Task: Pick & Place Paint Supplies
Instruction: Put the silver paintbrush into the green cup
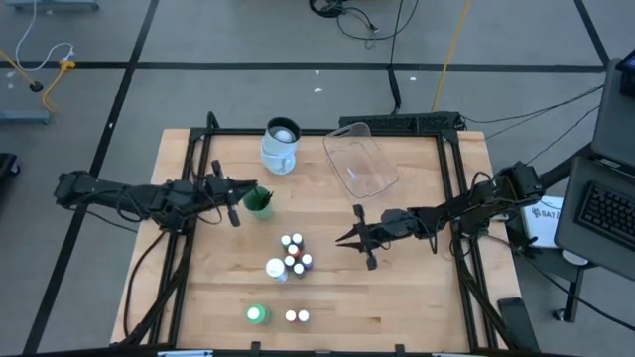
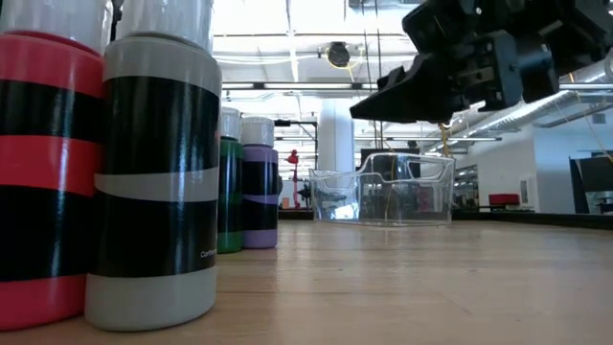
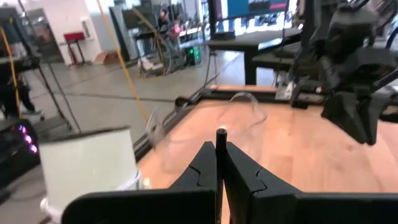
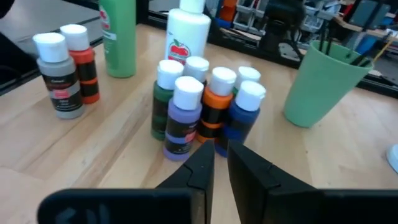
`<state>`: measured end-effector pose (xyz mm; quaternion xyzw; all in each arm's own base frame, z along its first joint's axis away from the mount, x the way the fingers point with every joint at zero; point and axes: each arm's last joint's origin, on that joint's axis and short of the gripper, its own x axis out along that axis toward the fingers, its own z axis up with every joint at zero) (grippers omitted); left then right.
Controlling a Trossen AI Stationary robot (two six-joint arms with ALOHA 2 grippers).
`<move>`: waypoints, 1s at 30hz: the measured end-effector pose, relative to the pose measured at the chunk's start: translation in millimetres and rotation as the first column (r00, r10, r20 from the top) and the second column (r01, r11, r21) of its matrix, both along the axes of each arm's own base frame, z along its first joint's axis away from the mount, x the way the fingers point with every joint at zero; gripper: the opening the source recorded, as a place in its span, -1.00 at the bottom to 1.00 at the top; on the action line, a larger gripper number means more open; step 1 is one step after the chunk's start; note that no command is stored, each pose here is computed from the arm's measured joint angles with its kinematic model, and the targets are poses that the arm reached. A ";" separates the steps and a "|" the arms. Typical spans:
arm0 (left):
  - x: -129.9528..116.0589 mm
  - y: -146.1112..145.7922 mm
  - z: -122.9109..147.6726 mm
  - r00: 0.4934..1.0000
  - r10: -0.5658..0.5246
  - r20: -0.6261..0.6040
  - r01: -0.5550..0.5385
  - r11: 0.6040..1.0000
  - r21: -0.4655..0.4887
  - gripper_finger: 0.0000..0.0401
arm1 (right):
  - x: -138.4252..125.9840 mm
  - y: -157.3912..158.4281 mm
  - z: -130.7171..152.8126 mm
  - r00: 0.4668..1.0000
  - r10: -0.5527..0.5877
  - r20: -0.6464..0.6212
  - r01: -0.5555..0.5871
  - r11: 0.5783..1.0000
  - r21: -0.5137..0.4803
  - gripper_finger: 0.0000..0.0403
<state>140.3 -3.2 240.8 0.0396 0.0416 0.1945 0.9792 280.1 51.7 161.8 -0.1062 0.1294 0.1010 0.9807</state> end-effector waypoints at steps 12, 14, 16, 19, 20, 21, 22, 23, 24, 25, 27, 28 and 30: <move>-2.6 7.6 -51.5 0.999 0.038 -0.038 -0.041 0.995 -0.090 -1.00 | -14.0 -2.4 -14.7 1.000 -0.005 -0.027 0.005 1.000 0.015 -0.84; -3.6 8.5 -57.6 0.999 0.036 -0.015 -0.038 0.995 -0.093 -1.00 | -14.0 -2.4 -14.3 1.000 -0.003 -0.020 0.003 1.000 0.009 -0.84; -4.7 10.2 -62.7 0.999 0.048 -0.019 -0.050 0.994 -0.096 -1.00 | -13.9 -2.4 -13.7 1.000 -0.001 -0.012 0.001 1.000 0.006 -0.84; -6.6 11.7 -71.7 0.997 0.058 -0.041 -0.063 0.992 -0.108 -1.00 | -13.8 -2.4 -13.6 1.000 -0.001 -0.011 0.001 1.000 0.004 -0.84; -7.1 11.9 -74.5 0.997 0.053 -0.050 -0.058 0.992 -0.108 -1.00 | -13.8 -2.4 -13.6 1.000 -0.001 -0.011 0.001 1.000 0.004 -0.84; -7.6 12.0 -76.7 0.997 0.052 -0.057 -0.058 0.993 -0.105 -1.00 | -13.8 -2.4 -13.6 1.000 -0.001 -0.010 0.001 1.000 0.004 -0.84; -8.0 12.1 -78.3 0.997 0.055 -0.062 -0.061 0.993 -0.104 -0.99 | -13.7 -2.4 -13.4 1.000 -0.001 -0.009 0.001 1.000 0.004 -0.84; -8.3 12.4 -79.2 0.996 0.063 -0.064 -0.069 0.992 -0.103 -0.97 | -13.7 -2.4 -13.2 1.000 0.000 -0.007 0.000 1.000 0.002 -0.84; -8.5 12.6 -79.5 0.995 0.074 -0.064 -0.080 0.991 -0.104 -0.95 | -13.7 -2.4 -13.2 1.000 0.002 -0.005 -0.002 1.000 -0.005 -0.84; -8.6 12.8 -79.6 0.995 0.080 -0.063 -0.086 0.991 -0.106 -0.92 | -13.7 -2.4 -13.3 1.000 0.004 -0.004 -0.004 1.000 -0.011 -0.84; -8.5 12.6 -79.6 0.995 0.072 -0.064 -0.078 0.991 -0.105 -0.86 | -13.7 -2.4 -13.1 1.000 0.007 0.000 -0.007 1.000 -0.023 -0.84; -8.3 12.2 -79.5 0.996 0.057 -0.066 -0.064 0.993 -0.101 -0.82 | -13.6 -2.4 -12.9 1.000 0.010 0.003 -0.010 0.999 -0.031 -0.84; -8.2 11.9 -79.5 0.997 0.044 -0.069 -0.050 0.994 -0.097 -0.74 | -13.6 -2.4 -12.9 1.000 0.012 0.004 -0.012 0.999 -0.040 -0.84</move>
